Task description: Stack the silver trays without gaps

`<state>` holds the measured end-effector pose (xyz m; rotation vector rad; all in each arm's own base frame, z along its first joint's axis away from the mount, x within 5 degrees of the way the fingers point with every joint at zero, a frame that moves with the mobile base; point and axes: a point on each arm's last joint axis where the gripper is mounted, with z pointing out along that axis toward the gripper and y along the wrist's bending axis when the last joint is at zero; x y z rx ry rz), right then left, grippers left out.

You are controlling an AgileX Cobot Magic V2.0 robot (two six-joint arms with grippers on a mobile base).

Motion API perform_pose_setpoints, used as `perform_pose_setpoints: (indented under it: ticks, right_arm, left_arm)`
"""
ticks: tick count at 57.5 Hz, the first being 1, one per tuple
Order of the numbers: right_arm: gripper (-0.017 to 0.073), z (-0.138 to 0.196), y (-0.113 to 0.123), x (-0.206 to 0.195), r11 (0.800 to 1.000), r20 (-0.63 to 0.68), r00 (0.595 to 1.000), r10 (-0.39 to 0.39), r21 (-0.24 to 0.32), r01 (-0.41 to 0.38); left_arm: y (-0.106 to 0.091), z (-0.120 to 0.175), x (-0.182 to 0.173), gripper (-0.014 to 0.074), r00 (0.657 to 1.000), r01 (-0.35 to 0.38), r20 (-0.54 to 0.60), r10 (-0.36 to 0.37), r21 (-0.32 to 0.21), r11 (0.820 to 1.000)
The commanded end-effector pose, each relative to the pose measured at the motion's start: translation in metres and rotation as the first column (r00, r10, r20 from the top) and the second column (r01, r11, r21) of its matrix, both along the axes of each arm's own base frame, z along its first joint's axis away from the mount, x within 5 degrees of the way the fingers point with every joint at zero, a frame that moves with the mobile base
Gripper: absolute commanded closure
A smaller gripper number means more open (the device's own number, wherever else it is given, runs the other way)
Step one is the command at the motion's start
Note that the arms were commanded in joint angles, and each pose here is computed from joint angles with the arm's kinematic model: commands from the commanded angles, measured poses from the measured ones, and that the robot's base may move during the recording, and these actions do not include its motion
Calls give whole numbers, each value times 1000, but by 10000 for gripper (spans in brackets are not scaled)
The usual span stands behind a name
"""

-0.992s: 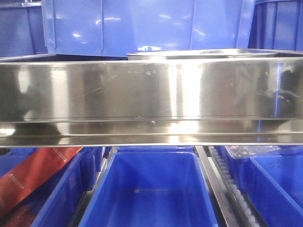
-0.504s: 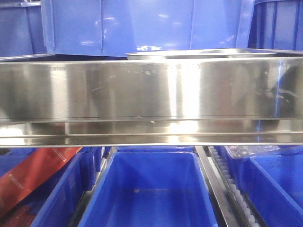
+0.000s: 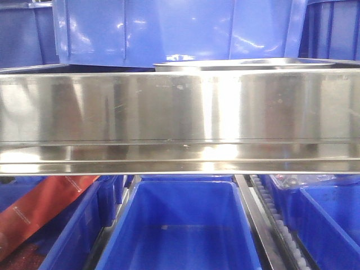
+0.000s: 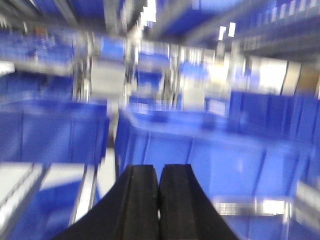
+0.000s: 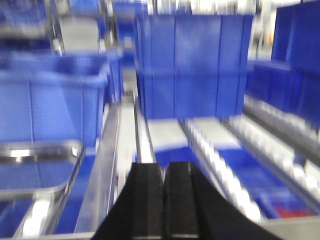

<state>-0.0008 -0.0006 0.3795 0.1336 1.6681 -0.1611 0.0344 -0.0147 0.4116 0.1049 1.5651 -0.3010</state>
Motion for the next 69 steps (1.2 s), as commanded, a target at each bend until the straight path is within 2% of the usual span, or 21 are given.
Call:
perform_pose_setpoints:
  ticks: [1,10,15,19,25,32,35,43,48,50,59,63,69]
  right_arm:
    - [637,19,-3,15,1000,-122,993,6,22,-3]
    - [637,41,-4,50,995,-275,959,67,85,-45]
    - [637,45,-6,82,987,-409,906,111,148,-54]
    - [637,49,-4,109,973,-469,865,176,214,-82]
    - [637,52,-3,144,958,-518,817,252,254,-135]
    - [637,49,-3,186,950,-571,769,287,270,-153]
    - [637,46,-2,202,948,-597,744,300,275,-161]
    - [637,32,9,252,946,-673,666,322,257,-198]
    - [637,17,20,283,941,-714,612,339,254,-225]
    - [637,12,25,292,937,-726,592,349,258,-235]
    - [627,-14,39,326,929,-750,551,367,268,-254]
    - [624,-25,42,335,929,-762,534,368,272,-252]
    - [619,-37,43,344,930,-777,513,365,277,-243]
  left_arm:
    - [-7,9,20,610,988,45,-146,-41,26,999]
    - [-17,31,65,610,945,85,-320,-66,47,995]
    - [-23,42,93,610,913,104,-402,-71,61,993]
    - [-29,43,121,610,874,127,-479,-82,62,990]
    - [-47,39,161,611,822,191,-556,-125,61,980]
    - [-86,21,196,612,752,296,-632,-187,71,953]
    - [-105,10,210,612,726,318,-663,-182,90,944]
    - [-157,-14,240,612,694,332,-711,-114,175,927]
    - [-193,-27,255,612,672,365,-731,-121,184,913]
    - [-207,-32,262,612,661,370,-740,-127,174,912]
    - [-241,-45,286,612,633,373,-764,-129,155,915]
    - [-248,-54,295,612,607,374,-787,-106,166,912]
    - [-255,-63,304,582,591,377,-801,-92,173,910]
